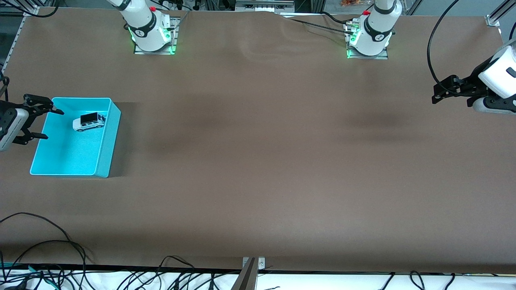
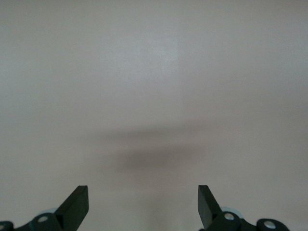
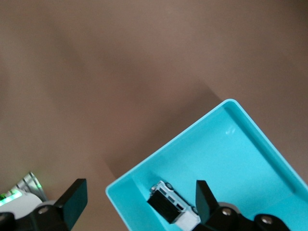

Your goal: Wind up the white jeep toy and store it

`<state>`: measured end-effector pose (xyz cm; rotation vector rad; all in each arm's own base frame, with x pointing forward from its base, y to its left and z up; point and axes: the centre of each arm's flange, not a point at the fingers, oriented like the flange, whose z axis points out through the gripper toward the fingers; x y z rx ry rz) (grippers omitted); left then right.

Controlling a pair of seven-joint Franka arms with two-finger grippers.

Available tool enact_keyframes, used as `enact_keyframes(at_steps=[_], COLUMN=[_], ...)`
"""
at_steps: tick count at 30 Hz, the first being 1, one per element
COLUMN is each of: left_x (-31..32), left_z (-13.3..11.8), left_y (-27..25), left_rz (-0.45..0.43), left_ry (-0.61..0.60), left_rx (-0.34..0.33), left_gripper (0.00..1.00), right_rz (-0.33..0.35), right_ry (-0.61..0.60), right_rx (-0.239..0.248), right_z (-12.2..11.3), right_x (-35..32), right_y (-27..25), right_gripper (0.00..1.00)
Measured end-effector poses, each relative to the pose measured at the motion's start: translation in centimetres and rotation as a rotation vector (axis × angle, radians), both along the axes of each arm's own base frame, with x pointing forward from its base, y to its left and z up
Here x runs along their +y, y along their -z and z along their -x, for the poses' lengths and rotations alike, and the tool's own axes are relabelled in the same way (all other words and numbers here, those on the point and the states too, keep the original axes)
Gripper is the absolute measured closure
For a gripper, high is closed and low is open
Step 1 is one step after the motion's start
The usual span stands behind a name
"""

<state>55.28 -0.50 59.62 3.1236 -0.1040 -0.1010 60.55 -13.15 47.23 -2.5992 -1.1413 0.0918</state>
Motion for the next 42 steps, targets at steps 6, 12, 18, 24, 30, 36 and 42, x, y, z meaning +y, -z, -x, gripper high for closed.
enact_keyframes(at_steps=[6,12,18,24,30,36,42], left_x=[0.0,0.0,0.0,0.0,0.0,0.0,-0.1], left_z=[0.0,0.0,0.0,0.0,0.0,0.0,0.0], left_y=[0.0,0.0,0.0,0.0,0.0,0.0,0.0], left_rz=[0.000,0.000,0.000,0.000,0.000,0.000,0.000], left_ry=[0.000,0.000,0.000,0.000,0.000,0.000,0.001], left_rx=[0.000,0.000,0.000,0.000,0.000,0.000,0.000], left_gripper=[0.00,0.00,0.00,0.00,0.00,0.00,0.00], right_rz=[0.046,0.091,0.118,0.147,0.229,0.310,0.359], right_ry=[0.143,0.248,0.310,0.354,0.445,0.534,0.670], right_rx=[0.021,0.028,0.023,0.025,0.037,0.047,0.076], right_z=[-0.5,-1.2,-1.6,-1.8,-2.0,-1.2,0.6], right_x=[1.8,3.6,4.7,6.3,9.2,13.7,16.3], right_y=[-2.0,-3.4,-4.9,-5.8,-6.8,-8.4,-10.4], right_gripper=[0.00,0.00,0.00,0.00,0.00,0.00,0.00])
